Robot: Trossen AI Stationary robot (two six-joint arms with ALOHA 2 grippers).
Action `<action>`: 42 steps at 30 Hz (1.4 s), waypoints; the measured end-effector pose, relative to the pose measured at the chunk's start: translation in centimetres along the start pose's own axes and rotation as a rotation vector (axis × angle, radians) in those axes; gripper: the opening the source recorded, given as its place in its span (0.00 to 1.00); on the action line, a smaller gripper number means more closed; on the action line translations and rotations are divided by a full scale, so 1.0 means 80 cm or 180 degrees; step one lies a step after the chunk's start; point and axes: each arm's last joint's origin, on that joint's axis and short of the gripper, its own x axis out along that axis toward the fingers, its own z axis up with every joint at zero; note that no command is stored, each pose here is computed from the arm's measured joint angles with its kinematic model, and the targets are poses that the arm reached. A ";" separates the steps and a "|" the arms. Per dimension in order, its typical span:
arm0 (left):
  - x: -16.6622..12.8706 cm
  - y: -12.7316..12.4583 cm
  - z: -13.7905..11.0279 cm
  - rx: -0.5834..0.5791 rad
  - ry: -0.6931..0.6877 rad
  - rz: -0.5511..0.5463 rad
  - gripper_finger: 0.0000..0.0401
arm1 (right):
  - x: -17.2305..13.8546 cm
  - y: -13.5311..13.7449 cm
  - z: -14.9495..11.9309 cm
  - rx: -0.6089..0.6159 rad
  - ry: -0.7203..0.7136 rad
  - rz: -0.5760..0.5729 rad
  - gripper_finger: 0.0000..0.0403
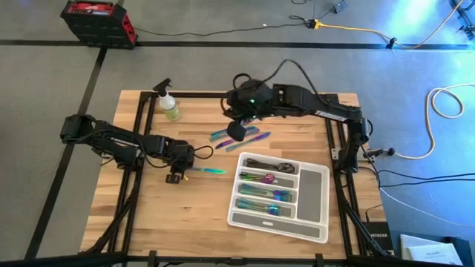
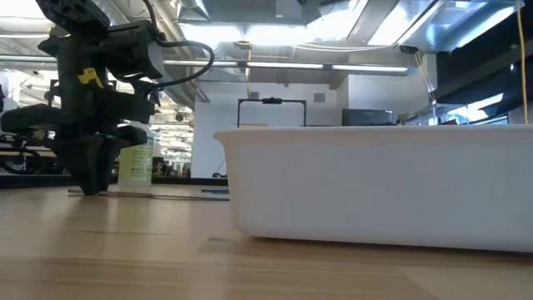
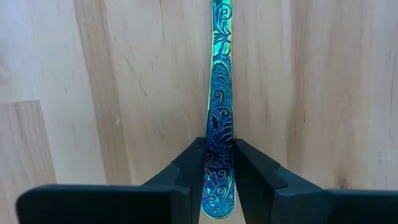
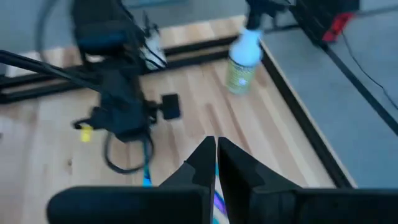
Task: Sort silverware
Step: Put the purple knife into the white silverware tray
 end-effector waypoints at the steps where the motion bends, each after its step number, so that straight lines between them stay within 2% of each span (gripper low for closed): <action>1: 0.000 0.000 0.000 0.0008 0.0000 0.0000 0.15 | 0.003 0.004 -0.002 -0.0027 -0.0051 0.0059 0.00; 8: 0.000 0.000 0.000 0.0018 -0.0002 0.0006 0.15 | 0.011 0.009 -0.020 0.0171 -0.0876 0.0531 0.00; 12: 0.000 0.000 0.000 -0.0007 -0.0004 0.0008 0.15 | 0.012 0.006 -0.049 0.0425 -0.1191 0.0711 0.00; 18: -0.007 0.001 0.006 -0.0036 0.0001 0.0017 0.15 | -0.027 0.000 -0.072 0.0649 -0.1722 0.0896 0.00; 22: -0.013 0.001 0.011 -0.0034 0.0046 0.0008 0.15 | -0.049 -0.004 -0.081 0.0674 -0.1796 0.0915 0.00; 34: -0.039 0.002 0.027 -0.0135 0.0050 -0.0156 0.15 | -0.121 -0.012 -0.075 0.0714 -0.2291 0.0845 0.00; 42: -0.052 0.002 0.024 -0.0242 0.0352 -0.0174 0.15 | -0.155 -0.015 -0.076 0.0660 -0.2493 0.0858 0.00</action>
